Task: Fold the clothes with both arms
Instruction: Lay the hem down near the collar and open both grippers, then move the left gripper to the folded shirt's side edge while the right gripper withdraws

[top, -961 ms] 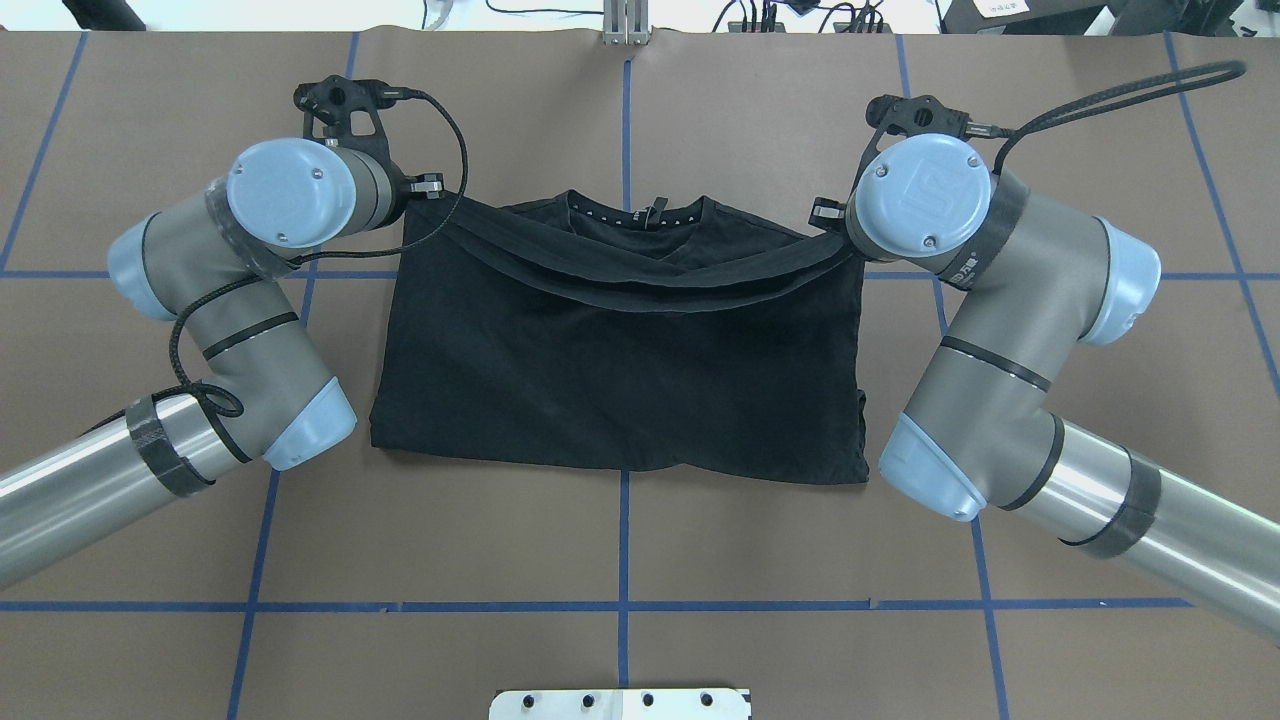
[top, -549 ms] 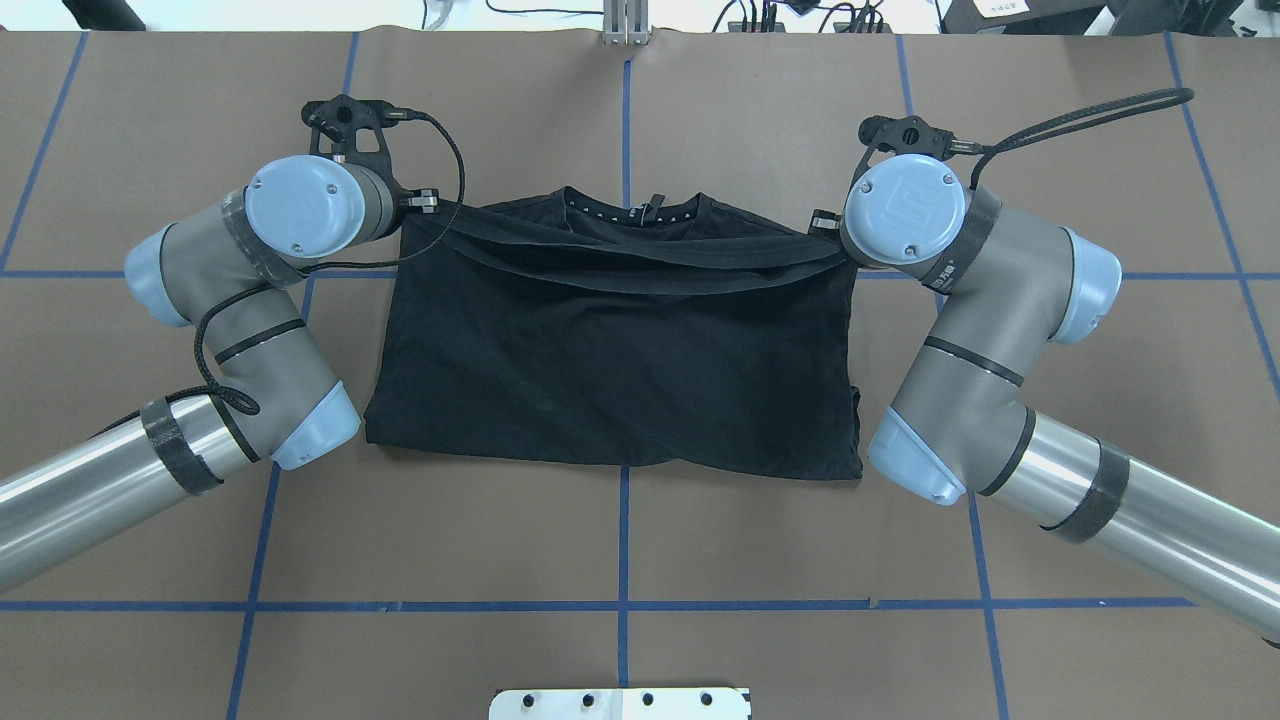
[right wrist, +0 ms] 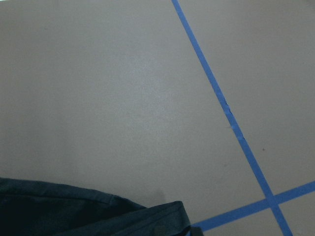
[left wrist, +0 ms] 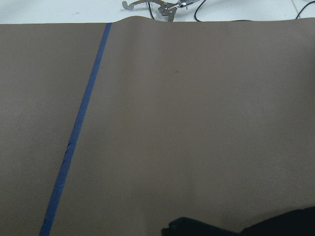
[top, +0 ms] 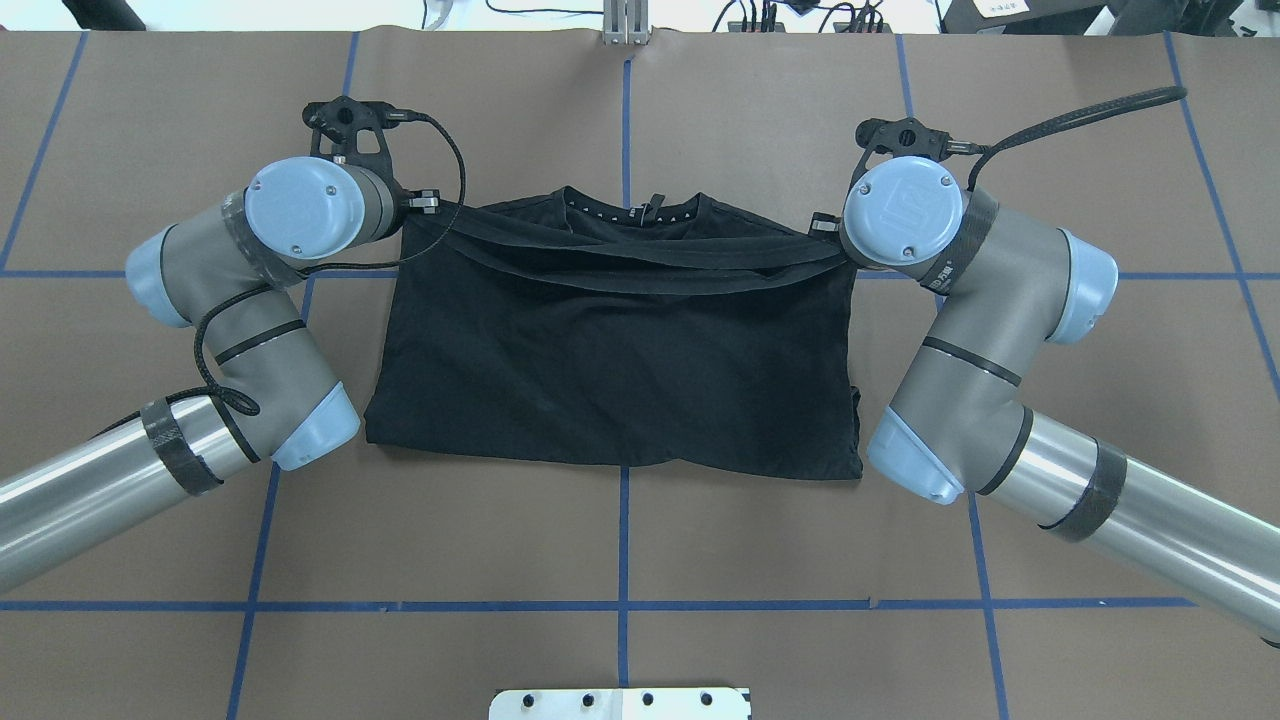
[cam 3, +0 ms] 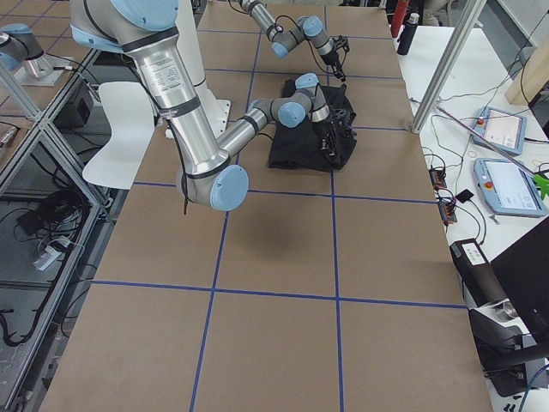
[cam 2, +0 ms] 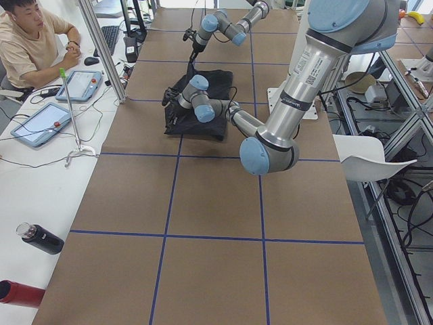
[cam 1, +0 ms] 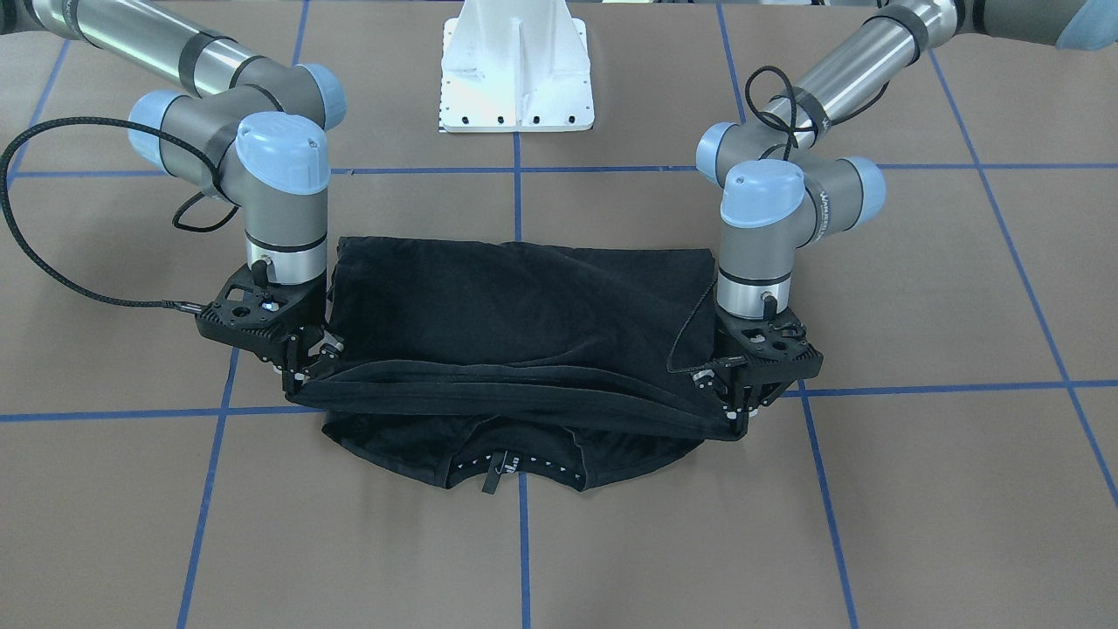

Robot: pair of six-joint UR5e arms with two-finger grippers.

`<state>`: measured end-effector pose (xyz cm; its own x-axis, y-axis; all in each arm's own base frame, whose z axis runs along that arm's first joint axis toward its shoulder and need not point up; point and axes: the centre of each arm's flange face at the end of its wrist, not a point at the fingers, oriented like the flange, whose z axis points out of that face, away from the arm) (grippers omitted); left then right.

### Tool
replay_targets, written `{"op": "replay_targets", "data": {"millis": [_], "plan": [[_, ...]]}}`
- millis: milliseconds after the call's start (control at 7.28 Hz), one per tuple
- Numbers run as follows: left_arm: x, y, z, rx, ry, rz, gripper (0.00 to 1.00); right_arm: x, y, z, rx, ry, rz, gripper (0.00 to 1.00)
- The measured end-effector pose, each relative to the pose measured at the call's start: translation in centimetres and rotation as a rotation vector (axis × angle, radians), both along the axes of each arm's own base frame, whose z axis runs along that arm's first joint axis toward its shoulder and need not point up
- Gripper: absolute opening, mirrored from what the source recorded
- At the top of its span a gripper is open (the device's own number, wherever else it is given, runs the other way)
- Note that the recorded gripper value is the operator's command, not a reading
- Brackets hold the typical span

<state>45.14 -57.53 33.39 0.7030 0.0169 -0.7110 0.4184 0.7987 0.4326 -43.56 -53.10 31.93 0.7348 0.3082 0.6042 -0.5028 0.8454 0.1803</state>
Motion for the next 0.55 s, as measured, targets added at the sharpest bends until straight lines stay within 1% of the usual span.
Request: {"op": "replay_targets", "data": {"millis": [137,275,412,549], "plan": [[-0.9,0.3,-1.3,0.039,0.018,0.041,1.0,1.0,-0.3,-0.8,0.006,-0.016,-0.02,1.0],[-2.2,1.3,-2.0,0.06,0.04,0.103,1.0,2.3,-0.5,-1.7,0.01,-0.038,-0.065,1.0],[-3.9,3.4,-1.5,0.064,0.065,0.165,1.0,3.5,-0.4,-2.4,0.017,-0.06,-0.109,1.0],[-5.5,5.8,-0.9,0.059,0.09,0.221,1.0,4.2,0.0,-2.9,0.025,-0.074,-0.132,1.0]]}}
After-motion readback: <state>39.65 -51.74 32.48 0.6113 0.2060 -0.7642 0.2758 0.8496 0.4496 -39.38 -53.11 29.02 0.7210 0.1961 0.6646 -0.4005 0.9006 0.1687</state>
